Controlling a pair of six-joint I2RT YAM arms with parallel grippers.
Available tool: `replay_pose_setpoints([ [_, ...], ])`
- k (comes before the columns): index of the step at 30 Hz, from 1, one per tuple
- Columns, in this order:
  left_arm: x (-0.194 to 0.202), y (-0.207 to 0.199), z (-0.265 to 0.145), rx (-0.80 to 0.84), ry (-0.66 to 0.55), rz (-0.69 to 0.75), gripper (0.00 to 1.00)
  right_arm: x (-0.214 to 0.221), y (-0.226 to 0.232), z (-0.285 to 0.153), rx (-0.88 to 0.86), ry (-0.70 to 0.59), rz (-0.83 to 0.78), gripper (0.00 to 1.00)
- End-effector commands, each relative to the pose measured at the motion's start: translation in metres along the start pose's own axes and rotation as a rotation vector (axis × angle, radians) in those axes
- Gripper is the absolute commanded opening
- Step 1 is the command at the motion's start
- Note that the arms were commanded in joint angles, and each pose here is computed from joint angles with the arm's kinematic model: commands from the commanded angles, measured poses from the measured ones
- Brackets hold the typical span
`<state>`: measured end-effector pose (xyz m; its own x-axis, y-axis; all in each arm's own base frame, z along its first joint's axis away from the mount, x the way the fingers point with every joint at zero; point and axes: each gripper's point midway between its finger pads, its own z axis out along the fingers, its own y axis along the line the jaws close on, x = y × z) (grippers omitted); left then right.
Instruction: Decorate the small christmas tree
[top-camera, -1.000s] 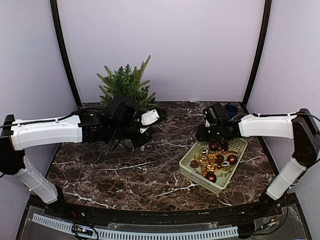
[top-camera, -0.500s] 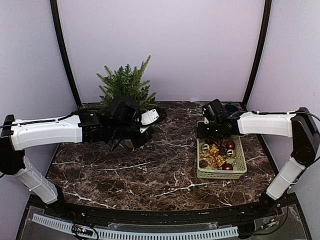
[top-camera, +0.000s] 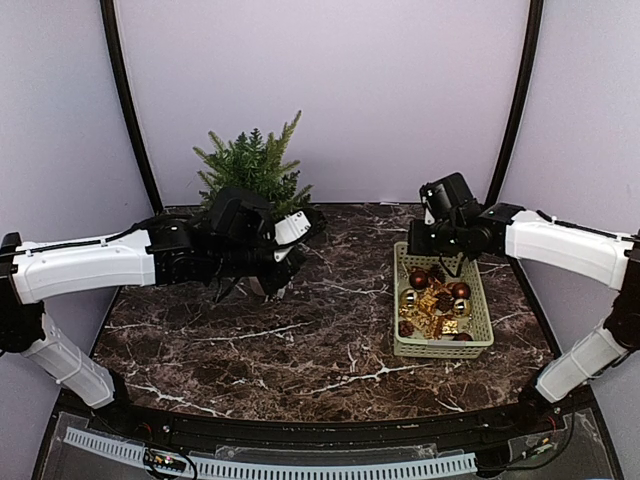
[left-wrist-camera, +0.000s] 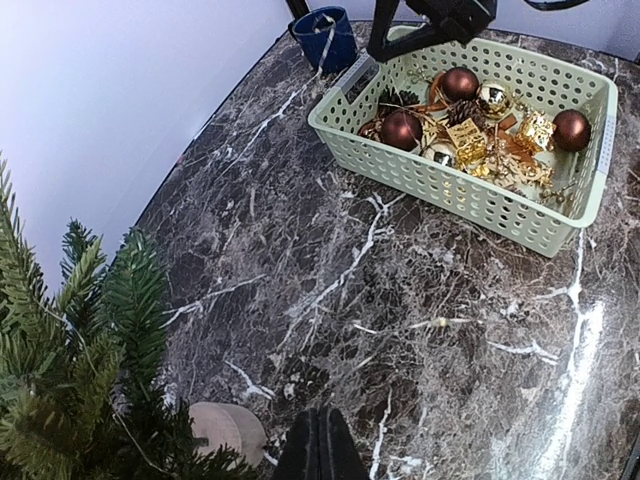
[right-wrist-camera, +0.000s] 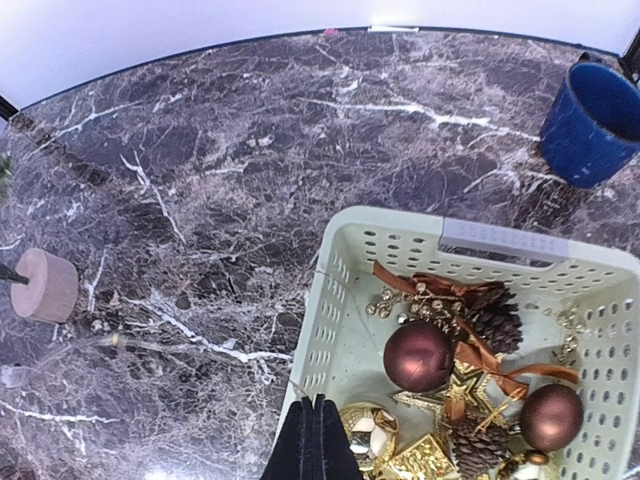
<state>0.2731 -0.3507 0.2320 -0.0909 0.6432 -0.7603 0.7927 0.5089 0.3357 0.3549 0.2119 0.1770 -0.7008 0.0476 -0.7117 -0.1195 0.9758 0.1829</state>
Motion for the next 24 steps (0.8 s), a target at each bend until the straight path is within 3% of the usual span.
replay_pose_setpoints([
  [1, -0.009, 0.003, -0.016, 0.016, -0.033, -0.061, 0.12, -0.062, 0.003, -0.043, 0.004, -0.141, 0.003, 0.0],
  [2, -0.013, 0.003, -0.018, 0.025, -0.04, -0.068, 0.16, -0.07, 0.004, -0.05, 0.006, -0.153, -0.004, 0.0],
  [4, -0.021, 0.003, -0.026, 0.038, -0.067, -0.087, 0.4, -0.09, 0.007, -0.065, 0.004, -0.188, -0.01, 0.0],
  [6, -0.032, 0.004, -0.037, 0.053, -0.104, -0.104, 0.54, -0.104, 0.009, -0.076, 0.003, -0.21, -0.019, 0.0],
  [10, -0.054, 0.008, -0.066, 0.088, -0.179, -0.14, 0.71, -0.128, 0.015, -0.094, -0.004, -0.248, -0.039, 0.0],
  [19, -0.092, 0.024, -0.122, 0.112, -0.282, -0.241, 0.8, -0.177, 0.037, -0.14, -0.089, -0.344, -0.055, 0.0],
  [24, -0.106, 0.026, -0.145, 0.164, -0.322, -0.268, 0.83, -0.187, 0.041, -0.144, -0.096, -0.357, -0.065, 0.0],
])
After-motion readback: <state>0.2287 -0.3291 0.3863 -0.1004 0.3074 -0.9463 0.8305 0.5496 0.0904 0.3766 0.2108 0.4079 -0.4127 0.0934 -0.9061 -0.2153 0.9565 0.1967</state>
